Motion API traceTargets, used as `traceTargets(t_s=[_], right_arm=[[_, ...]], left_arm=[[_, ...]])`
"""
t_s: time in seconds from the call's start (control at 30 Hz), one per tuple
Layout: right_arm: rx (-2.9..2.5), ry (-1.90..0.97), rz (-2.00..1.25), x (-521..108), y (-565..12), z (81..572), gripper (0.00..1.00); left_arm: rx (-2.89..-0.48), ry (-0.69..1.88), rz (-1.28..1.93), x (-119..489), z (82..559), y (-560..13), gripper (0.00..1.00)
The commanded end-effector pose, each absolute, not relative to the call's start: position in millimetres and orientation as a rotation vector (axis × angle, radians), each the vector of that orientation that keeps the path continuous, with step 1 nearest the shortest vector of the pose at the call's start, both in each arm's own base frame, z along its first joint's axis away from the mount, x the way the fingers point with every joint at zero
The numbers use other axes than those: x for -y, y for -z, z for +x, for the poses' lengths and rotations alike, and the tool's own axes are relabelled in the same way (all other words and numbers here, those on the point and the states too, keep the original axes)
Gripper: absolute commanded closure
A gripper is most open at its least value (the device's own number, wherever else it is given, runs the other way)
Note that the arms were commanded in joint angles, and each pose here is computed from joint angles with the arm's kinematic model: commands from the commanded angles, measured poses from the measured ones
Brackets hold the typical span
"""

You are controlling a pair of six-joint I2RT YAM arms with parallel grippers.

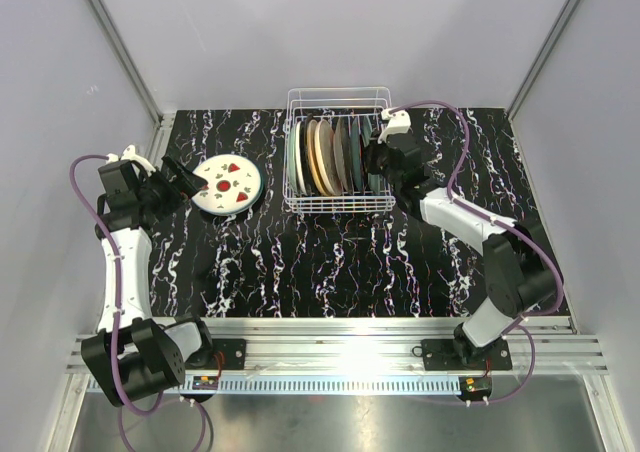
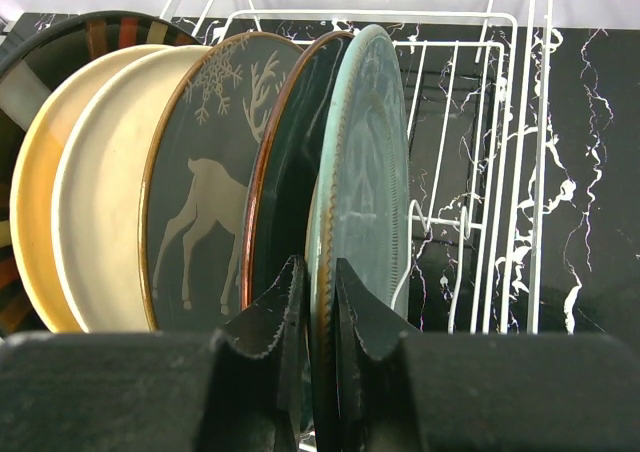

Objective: Load the plates into the dish rack
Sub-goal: Insert the plate into the dish rack, then grab a plate with the left arm

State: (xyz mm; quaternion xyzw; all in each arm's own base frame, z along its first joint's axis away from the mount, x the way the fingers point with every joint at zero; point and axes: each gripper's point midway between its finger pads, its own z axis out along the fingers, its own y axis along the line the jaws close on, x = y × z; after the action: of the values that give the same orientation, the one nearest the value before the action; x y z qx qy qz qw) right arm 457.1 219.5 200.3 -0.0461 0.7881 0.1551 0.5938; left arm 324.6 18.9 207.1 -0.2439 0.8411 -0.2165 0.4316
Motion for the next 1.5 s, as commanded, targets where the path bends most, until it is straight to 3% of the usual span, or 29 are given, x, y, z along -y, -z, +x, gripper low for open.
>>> traceTargets(t_s=[0.0, 0.37, 1.1, 1.47], right_arm=[[-1.673, -0.432, -0.076, -228, -256, 467, 0.84], [-1.655, -0.441, -0.09, -225, -272, 460, 0.6], [-1.543, -0.482, -0.124, -202, -336, 402, 0.52], [-1.563, -0.513, -0.195, -193, -322, 361, 0.51]], left_arm=[[-2.07, 0.553, -0.563, -17, 331, -213, 0.01], [-2.071, 0.549, -0.563, -18, 331, -212, 0.01], [-2.064, 0.359, -0.633, -42, 321, -213, 0.01], [-2.156, 0.364, -0.734, -49, 327, -182, 0.01]])
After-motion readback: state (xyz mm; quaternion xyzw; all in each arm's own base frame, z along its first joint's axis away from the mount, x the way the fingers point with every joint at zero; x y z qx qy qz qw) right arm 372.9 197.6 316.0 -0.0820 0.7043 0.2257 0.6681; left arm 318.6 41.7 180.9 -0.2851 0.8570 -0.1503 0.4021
